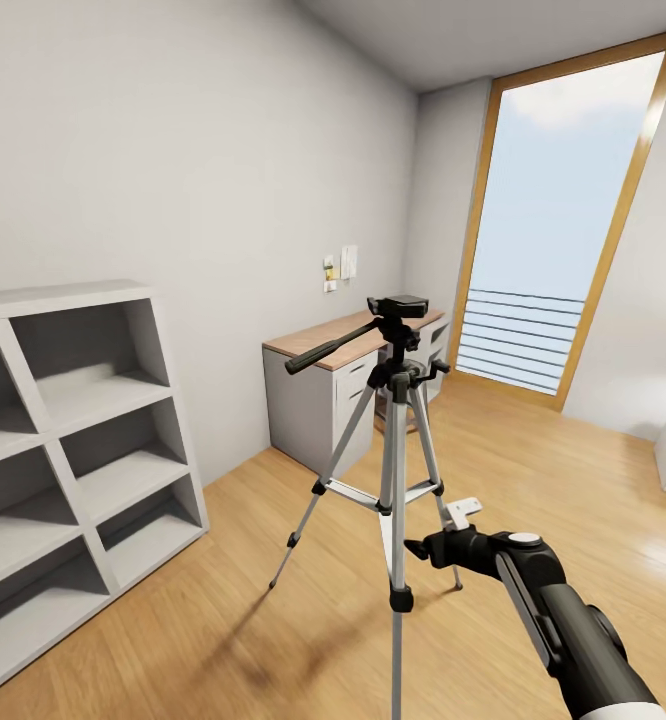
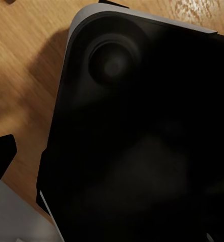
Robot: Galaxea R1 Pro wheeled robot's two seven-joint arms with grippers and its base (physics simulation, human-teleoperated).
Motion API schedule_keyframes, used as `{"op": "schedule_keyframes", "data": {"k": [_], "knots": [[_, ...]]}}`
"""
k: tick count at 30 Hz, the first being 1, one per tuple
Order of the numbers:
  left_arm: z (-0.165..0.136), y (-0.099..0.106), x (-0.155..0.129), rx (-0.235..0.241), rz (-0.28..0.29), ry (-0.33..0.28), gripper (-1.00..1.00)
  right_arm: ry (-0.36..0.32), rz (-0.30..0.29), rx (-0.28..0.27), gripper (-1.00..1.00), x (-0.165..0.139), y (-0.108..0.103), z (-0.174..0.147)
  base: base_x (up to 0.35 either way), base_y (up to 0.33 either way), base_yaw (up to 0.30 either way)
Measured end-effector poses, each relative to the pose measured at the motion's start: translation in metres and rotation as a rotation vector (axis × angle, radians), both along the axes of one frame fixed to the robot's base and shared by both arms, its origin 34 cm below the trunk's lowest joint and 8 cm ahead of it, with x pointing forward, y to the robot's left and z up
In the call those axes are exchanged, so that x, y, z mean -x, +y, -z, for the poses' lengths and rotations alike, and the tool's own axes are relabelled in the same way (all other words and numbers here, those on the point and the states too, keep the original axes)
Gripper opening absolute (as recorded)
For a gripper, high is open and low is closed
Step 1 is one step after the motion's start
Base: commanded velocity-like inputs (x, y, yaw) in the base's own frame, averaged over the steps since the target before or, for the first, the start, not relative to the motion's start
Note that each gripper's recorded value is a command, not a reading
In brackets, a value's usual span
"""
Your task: Attach the digital camera to the camera tripod in the bedroom.
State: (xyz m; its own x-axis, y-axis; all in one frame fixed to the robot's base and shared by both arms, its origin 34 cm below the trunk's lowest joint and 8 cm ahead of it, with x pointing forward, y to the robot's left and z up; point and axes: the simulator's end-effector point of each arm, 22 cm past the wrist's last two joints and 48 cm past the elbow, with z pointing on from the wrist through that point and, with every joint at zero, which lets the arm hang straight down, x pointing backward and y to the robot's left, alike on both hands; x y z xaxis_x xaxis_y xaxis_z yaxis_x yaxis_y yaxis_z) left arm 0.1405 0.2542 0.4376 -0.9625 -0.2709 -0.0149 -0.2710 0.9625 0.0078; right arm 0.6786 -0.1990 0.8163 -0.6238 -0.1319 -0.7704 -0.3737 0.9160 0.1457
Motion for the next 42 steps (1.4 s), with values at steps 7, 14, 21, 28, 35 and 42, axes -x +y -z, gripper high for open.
{"op": "schedule_keyframes", "data": {"k": [7,14,21,28,35,42], "knots": [[0.000,0.000,0.000,0.000,0.000,0.000,1.00,0.001,-0.002,-0.001,1.00,0.000,0.001,0.000,0.000,0.000,0.000],[0.000,0.000,0.000,0.000,0.000,0.000,1.00,0.006,-0.004,-0.003,1.00,0.001,0.003,0.002,0.000,0.000,0.000],[0.000,0.000,0.000,0.000,0.000,0.000,1.00,0.063,-0.076,0.000,1.00,0.016,0.041,0.026,0.000,0.000,0.000],[0.000,0.000,0.000,0.000,0.000,0.000,1.00,0.029,-0.088,-0.009,1.00,0.013,0.052,0.028,0.000,0.000,0.000],[0.000,0.000,0.000,0.000,0.000,0.000,1.00,-0.044,-0.063,-0.036,1.00,0.001,0.076,0.012,0.000,0.000,0.000],[0.000,0.000,0.000,0.000,0.000,0.000,1.00,-0.100,-0.014,-0.012,1.00,-0.011,0.072,0.005,0.000,0.000,0.000]]}}
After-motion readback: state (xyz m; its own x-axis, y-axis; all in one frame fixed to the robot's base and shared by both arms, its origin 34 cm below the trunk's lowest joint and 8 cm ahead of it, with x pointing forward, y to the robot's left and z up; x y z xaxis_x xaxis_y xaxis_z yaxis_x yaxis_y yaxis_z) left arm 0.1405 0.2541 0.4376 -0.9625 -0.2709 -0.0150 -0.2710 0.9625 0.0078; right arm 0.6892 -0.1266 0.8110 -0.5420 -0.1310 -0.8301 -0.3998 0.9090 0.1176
